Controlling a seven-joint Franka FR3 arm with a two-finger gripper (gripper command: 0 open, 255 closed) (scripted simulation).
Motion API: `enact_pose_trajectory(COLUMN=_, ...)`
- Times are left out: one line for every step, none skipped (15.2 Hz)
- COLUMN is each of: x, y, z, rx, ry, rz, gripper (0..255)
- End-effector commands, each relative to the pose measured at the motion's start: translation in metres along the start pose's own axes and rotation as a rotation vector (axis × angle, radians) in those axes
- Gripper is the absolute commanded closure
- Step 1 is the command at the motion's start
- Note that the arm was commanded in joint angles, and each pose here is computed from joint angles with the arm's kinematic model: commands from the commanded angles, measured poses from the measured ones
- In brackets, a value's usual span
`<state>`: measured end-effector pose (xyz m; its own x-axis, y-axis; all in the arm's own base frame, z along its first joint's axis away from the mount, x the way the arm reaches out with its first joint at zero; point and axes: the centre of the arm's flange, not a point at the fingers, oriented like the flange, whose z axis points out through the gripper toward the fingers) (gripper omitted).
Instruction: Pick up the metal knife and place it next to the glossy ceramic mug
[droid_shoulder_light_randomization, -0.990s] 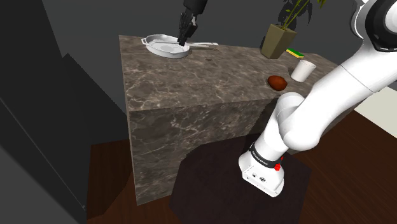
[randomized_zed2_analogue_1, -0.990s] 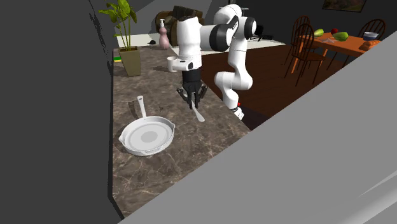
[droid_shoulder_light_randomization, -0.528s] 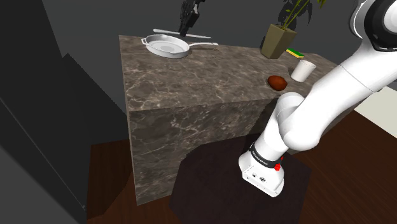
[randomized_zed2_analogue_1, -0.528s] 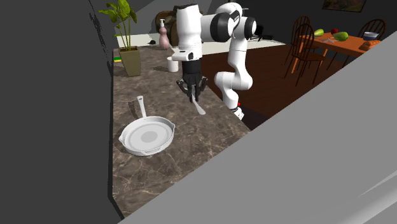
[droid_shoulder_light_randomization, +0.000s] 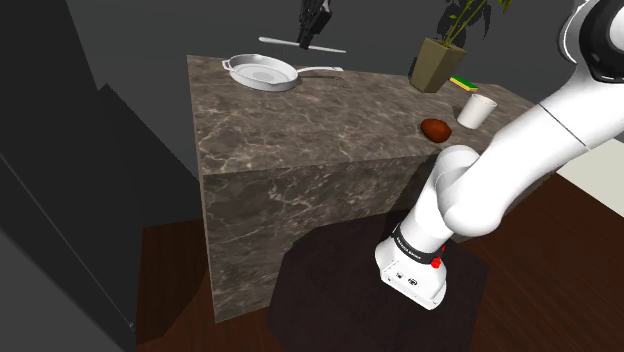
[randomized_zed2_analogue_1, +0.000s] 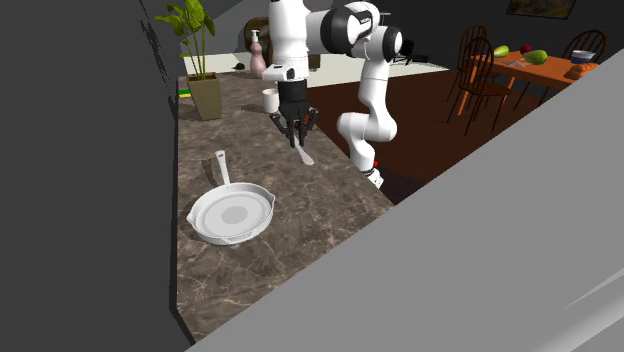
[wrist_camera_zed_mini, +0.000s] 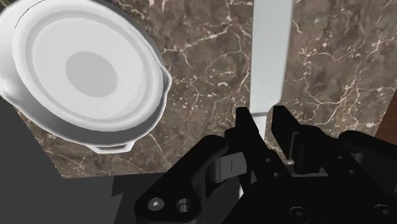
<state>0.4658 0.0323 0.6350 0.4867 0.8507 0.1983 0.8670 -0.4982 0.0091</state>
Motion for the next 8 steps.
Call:
enact_pose_trajectory(x=-0.024, y=0.007, z=-0.005, rx=0.0, ry=0.0, rz=-0.001, gripper=255)
enact_pose_trajectory(x=-0.036, y=0.011, z=-0.007, rx=0.0, ry=0.0, rz=-0.001, gripper=255)
enact_pose_trajectory(x=-0.049, y=0.014, z=-0.01, rx=0.0, ry=0.0, rz=-0.001, gripper=255)
enact_pose_trajectory(x=-0.061, y=0.017, z=-0.012, rx=0.0, ry=0.0, rz=-0.001, gripper=255)
enact_pose_trajectory(x=-0.074, y=0.021, z=-0.015, rx=0.0, ry=0.0, rz=-0.001, gripper=255)
enact_pose_trajectory(x=-0.086, y=0.024, z=-0.017, rx=0.0, ry=0.0, rz=-0.001, gripper=255)
enact_pose_trajectory(x=-0.099, y=0.027, z=-0.02, rx=0.0, ry=0.0, rz=-0.001, gripper=255)
enact_pose_trajectory(x=-0.112, y=0.031, z=-0.022, rx=0.0, ry=0.0, rz=-0.001, gripper=255)
